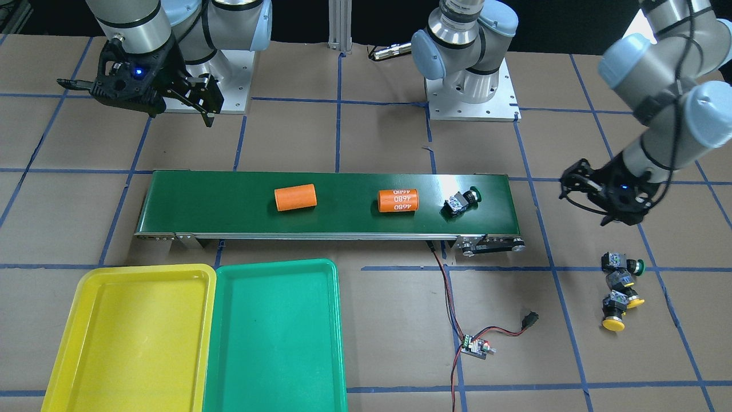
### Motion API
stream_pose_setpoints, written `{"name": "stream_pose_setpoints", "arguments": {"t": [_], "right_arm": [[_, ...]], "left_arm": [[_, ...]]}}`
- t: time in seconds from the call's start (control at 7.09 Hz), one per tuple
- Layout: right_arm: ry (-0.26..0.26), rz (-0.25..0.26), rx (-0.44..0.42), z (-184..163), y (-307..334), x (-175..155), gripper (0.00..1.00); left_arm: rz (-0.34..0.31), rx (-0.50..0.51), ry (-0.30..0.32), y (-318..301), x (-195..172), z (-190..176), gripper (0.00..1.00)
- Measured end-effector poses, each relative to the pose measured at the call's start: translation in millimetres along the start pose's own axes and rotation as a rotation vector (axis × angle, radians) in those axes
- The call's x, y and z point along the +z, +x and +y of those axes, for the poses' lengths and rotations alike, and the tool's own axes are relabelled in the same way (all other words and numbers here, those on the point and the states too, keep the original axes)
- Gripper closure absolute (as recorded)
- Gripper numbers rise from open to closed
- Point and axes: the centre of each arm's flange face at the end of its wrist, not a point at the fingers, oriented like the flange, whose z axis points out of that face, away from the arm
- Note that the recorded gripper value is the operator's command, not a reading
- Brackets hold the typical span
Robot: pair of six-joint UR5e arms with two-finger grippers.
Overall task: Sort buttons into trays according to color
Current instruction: 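Set the green-capped button on the belt and return the left gripper, then grasp another green-capped button from the pile with the left gripper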
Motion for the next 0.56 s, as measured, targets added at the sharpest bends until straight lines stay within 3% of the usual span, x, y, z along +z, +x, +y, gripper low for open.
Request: {"name": "stream_pose_setpoints", "arguments": {"t": [0.28,0.56], "right_arm": [[0.002,0.000,0.000,-0.2,0.0,-0.2,0.00],[0.004,-0.001,0.000,-0.4,0.1,-0.4,0.00]], "left_arm": [[-0.034,0.134,0.009,-68.3,32.2,40.0,0.00],[-0.060,0.383,0.014,-105.0,58.4,48.9,0.06]]}}
